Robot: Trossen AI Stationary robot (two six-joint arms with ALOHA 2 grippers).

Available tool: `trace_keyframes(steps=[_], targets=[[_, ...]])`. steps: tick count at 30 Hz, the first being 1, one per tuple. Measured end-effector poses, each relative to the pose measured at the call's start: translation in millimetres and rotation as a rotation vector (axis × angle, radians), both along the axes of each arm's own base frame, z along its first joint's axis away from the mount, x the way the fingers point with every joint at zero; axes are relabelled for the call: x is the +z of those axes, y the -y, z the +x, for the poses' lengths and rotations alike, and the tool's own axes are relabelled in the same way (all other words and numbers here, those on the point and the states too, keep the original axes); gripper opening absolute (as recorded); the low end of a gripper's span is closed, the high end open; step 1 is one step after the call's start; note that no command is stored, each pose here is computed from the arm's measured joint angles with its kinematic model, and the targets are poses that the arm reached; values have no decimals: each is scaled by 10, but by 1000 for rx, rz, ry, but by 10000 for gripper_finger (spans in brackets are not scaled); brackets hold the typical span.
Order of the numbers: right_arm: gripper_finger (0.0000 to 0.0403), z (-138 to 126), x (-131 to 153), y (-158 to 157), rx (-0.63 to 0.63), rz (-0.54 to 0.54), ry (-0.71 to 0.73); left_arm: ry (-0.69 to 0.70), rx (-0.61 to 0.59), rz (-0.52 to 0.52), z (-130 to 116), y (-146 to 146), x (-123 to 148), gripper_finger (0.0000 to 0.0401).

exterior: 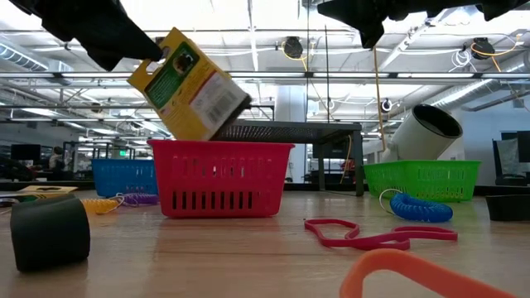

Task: Pick & Place Office Desk Supplies
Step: Put the bottom yellow crayon box into the red bin

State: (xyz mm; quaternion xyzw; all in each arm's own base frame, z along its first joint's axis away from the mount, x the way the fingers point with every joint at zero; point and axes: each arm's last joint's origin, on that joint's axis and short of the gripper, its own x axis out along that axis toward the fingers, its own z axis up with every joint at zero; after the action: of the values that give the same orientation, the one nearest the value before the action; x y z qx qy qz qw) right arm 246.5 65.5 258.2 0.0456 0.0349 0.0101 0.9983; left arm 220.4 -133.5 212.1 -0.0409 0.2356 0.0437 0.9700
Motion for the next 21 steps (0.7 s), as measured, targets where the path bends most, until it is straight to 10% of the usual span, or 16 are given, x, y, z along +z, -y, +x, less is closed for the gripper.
trace_keyframes(steps=[21], targets=[[166,0,-1,0,0,0,-1,-24,-39,-27,-6,12,-11,2]])
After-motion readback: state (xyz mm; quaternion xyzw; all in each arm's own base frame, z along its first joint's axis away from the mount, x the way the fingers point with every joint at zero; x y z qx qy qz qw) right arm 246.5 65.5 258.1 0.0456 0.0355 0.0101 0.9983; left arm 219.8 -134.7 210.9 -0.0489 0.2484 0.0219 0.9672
